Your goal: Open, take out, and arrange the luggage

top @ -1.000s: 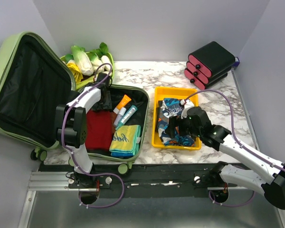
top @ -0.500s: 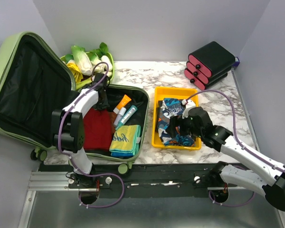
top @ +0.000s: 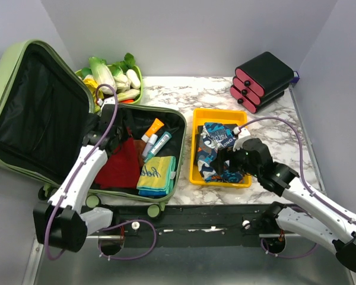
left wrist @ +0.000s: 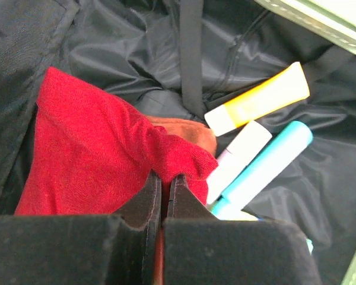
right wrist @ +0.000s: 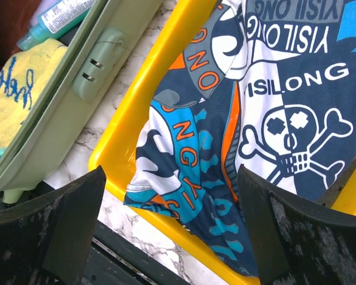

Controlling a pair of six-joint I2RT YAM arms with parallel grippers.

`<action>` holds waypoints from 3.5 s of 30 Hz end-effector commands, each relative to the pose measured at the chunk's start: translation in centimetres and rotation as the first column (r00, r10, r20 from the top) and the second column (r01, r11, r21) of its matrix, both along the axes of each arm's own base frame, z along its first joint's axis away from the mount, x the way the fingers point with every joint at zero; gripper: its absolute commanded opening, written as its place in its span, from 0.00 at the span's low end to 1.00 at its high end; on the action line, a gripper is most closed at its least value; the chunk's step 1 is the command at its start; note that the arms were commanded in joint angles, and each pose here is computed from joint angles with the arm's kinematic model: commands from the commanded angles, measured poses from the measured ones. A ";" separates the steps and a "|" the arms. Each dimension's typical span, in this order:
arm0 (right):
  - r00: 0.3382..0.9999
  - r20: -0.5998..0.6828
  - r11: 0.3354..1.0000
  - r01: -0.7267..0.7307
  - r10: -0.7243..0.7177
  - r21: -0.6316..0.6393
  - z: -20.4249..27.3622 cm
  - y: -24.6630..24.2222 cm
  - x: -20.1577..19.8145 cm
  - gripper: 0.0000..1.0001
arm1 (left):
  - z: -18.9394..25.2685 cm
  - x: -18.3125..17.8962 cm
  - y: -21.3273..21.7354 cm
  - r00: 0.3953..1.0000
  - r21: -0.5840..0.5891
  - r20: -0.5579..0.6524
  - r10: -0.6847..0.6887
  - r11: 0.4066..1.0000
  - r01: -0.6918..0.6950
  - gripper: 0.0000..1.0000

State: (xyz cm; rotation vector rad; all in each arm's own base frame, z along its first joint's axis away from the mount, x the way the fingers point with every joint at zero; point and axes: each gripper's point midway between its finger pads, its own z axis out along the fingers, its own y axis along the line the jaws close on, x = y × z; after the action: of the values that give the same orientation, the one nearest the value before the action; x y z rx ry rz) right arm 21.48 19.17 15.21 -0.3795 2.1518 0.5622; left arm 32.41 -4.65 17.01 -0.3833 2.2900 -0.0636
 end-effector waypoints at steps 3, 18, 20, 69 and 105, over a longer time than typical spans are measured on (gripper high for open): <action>0.998 0.038 0.999 0.043 -0.042 -0.017 0.2 -1.4 0.0 1.00 | 4.9 -0.1 -1.9 0.972 -0.046 0.218 0.089 0.996 -0.081 0.00; 0.971 0.151 0.982 0.187 -0.186 0.008 3.9 -4.9 0.0 1.00 | 17.0 -1.7 -8.4 0.859 -0.096 0.482 0.176 0.984 -0.148 0.00; 0.963 0.173 0.978 0.208 -0.208 0.018 4.5 -5.6 0.0 1.00 | 19.2 -2.0 -9.6 0.843 -0.098 0.513 0.161 0.987 -0.128 0.00; 0.555 0.296 0.627 0.719 -0.778 0.301 11.3 -20.9 -4.0 1.00 | 11.0 -7.7 -40.0 0.844 0.164 0.301 -0.445 0.895 0.414 0.00; 0.879 0.161 0.893 0.436 -0.449 0.109 8.1 -9.7 -0.6 1.00 | 14.1 3.9 -33.8 0.865 0.105 0.317 -0.389 0.921 0.375 0.99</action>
State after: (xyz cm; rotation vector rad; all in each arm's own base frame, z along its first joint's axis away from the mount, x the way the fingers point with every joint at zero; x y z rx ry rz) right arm 20.14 4.38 22.93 0.2671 1.8716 0.1382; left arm 36.40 -45.27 22.47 0.2426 2.0775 -0.2213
